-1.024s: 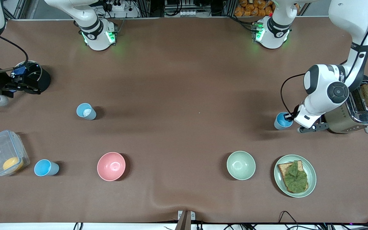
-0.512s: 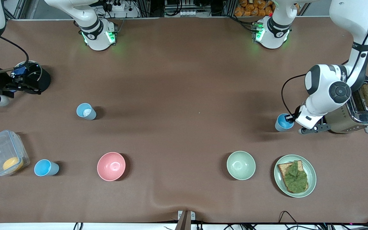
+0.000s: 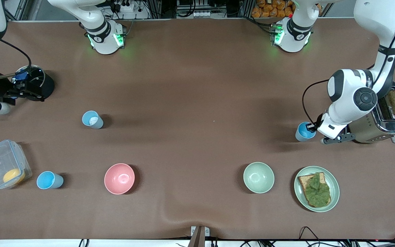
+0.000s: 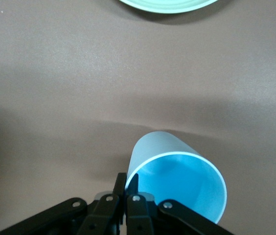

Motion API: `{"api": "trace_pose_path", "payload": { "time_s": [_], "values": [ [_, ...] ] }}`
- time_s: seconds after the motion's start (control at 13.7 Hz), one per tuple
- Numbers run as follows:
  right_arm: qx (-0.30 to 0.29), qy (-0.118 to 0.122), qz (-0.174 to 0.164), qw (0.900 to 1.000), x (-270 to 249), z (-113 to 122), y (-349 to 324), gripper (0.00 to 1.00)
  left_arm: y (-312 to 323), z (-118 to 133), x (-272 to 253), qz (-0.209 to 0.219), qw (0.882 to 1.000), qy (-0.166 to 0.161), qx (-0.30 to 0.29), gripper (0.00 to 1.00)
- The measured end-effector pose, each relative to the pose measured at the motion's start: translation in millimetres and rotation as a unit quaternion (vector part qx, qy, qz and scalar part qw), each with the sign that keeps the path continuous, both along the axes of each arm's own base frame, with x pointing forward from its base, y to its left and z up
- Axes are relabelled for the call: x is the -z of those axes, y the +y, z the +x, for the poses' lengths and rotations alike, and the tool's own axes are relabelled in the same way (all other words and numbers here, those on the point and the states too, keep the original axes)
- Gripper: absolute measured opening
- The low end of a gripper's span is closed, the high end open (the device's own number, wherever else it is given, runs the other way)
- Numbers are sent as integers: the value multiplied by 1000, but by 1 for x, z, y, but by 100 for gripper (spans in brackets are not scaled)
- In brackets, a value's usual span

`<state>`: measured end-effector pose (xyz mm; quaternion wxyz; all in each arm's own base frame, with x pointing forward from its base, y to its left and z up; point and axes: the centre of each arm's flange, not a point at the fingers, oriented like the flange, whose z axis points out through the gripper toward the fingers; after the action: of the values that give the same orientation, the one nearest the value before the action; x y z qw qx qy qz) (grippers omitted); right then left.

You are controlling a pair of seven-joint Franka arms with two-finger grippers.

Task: Stack blue cups with both arms
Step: 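Close the left gripper around the blue cup's side, then reach the right gripper to the blue cup by the saucepan and grasp it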

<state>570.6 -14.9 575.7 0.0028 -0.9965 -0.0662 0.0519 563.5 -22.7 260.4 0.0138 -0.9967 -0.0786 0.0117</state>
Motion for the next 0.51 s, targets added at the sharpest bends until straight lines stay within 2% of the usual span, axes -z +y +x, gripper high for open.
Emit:
{"api": "trace_pose_path", "payload": {
  "time_s": [0.22,0.51],
  "values": [
    [-2,-5,0,1000,14,3,2,100,0,0,0,0,1000,0,0,3],
    [-13,-13,0,1000,83,10,19,100,0,0,0,0,1000,0,0,3]
  ]
}}
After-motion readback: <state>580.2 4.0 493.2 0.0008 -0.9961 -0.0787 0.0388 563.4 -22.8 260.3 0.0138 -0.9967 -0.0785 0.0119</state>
